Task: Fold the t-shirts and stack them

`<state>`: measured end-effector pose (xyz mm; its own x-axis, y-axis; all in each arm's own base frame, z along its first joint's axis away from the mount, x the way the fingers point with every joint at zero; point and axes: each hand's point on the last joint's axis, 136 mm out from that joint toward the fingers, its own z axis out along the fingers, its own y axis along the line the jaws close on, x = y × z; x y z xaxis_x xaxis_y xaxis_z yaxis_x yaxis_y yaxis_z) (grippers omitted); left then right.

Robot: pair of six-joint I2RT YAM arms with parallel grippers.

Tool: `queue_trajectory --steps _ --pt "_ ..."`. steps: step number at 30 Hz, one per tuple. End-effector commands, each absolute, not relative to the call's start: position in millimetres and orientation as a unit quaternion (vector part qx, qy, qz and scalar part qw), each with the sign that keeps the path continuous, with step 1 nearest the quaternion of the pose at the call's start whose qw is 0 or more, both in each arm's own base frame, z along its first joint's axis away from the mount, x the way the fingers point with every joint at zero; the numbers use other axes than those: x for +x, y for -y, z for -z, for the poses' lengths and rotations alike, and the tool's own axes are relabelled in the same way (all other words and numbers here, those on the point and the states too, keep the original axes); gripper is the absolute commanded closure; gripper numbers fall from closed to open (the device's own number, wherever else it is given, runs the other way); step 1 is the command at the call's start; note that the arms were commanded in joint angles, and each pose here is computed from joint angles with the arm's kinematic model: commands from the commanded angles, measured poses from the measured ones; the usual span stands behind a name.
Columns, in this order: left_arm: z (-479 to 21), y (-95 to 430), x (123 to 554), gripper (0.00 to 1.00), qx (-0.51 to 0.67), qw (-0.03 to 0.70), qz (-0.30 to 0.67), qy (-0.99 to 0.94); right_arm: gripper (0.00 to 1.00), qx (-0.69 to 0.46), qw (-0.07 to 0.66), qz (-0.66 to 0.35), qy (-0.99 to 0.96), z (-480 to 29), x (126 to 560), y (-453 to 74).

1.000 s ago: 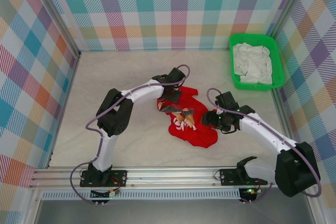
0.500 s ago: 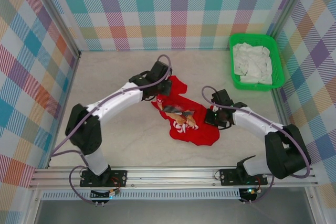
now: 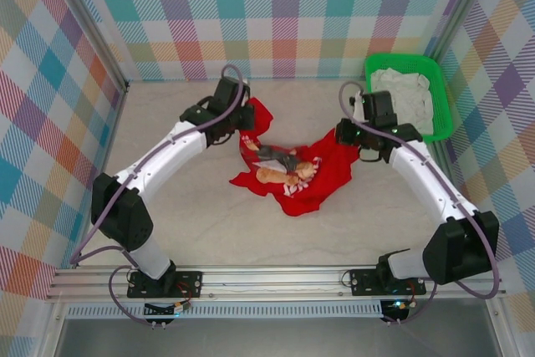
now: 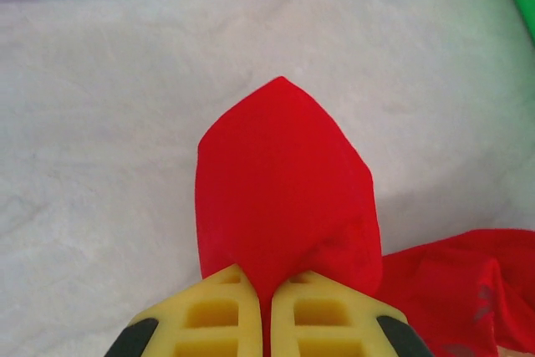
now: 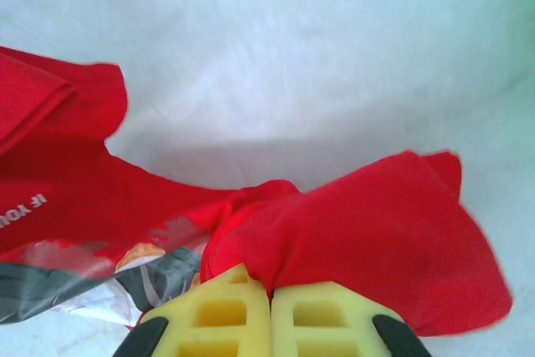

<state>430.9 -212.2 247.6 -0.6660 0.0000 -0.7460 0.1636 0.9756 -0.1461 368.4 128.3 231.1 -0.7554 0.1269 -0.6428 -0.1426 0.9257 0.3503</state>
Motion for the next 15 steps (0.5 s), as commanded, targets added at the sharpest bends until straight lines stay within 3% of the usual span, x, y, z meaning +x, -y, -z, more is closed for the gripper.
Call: queue_trajectory --steps 1,9,15 --pt "-279 212 455 1.00 0.031 0.432 0.139 -0.891 1.00 -0.053 0.381 -0.189 -0.903 -268 377 -129" --pt "-327 209 495 1.00 0.029 0.473 0.159 -0.866 1.00 -0.089 0.444 -0.205 -0.868 -340 409 -131" --pt "-326 197 501 1.00 0.008 0.494 0.171 -0.852 1.00 -0.121 0.468 -0.243 -0.841 -374 410 -144"
